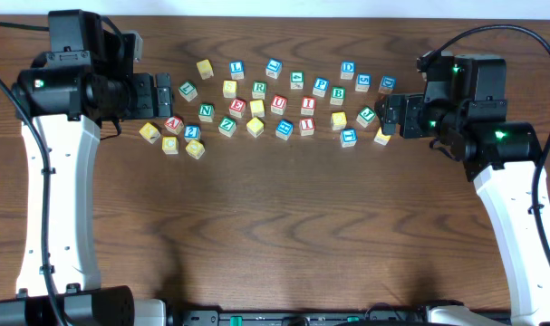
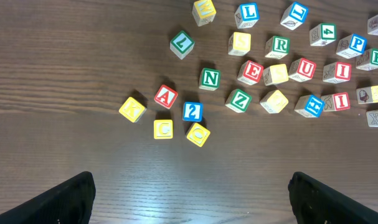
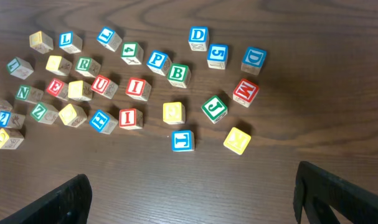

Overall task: Spell out NEURIPS
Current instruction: 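Move the left gripper over the blocks toward the green N block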

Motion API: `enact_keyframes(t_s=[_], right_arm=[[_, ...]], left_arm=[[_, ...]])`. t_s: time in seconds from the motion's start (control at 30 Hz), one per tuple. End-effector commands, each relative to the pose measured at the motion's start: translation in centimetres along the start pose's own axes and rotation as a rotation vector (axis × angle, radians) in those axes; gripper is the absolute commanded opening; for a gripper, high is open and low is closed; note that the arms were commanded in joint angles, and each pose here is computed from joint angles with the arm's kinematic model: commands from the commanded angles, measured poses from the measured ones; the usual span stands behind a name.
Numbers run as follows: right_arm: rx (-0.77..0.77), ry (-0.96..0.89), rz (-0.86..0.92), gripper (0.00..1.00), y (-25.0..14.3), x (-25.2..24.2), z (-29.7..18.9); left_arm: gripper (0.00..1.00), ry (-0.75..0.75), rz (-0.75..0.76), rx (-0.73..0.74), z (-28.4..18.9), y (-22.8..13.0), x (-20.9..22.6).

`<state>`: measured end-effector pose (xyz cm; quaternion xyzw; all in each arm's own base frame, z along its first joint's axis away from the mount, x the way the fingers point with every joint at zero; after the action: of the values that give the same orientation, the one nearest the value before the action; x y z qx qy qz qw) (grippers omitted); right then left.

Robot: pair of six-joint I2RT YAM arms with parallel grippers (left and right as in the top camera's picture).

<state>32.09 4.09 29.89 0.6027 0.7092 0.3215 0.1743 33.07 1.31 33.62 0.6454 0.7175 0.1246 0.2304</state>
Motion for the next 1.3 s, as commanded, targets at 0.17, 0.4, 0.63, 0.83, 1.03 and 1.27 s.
enact_keyframes(t_s=[0.17,0.4,0.63,0.83,1.03,1.27], right_arm=[[-0.005,-0.006,-0.013,0.99,0.4,0.0,-0.6],[0.005,-0.007,-0.012,0.99,0.2,0.0,-0.6],[0.014,-0.015,-0.009,0.99,0.1,-0.1,-0.6],[0.034,-0.054,0.014,0.99,-0.2,-0.4,-0.6],[0.057,-0.097,0.034,0.99,-0.6,-0.8,-0.6],[0.060,-0.118,0.060,0.99,-0.6,-1.0,-0.6]], left_arm=[[0.98,-0.016,0.010,-0.022,-0.6,0.6,-0.1],[0.98,-0.016,0.010,-0.020,-0.5,0.5,-0.1],[0.97,-0.015,0.009,-0.011,-0.3,0.4,-0.1],[0.98,-0.015,0.008,-0.010,-0.3,0.4,-0.1],[0.98,-0.018,0.012,-0.009,-0.2,0.4,-0.3],[0.98,-0.001,0.017,0.016,1.0,0.4,-1.2]])
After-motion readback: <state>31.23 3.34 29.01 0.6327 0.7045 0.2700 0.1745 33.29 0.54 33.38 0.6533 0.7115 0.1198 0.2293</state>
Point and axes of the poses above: each gripper's point midway between its finger pads, its own z axis out along the fingers, its own x axis along the line the jaws close on, y = z × x, the point moved 9 cm from there along -z, back along the fingers, and after that the axes turned 5 degrees about -z, right-handed, at the moved point
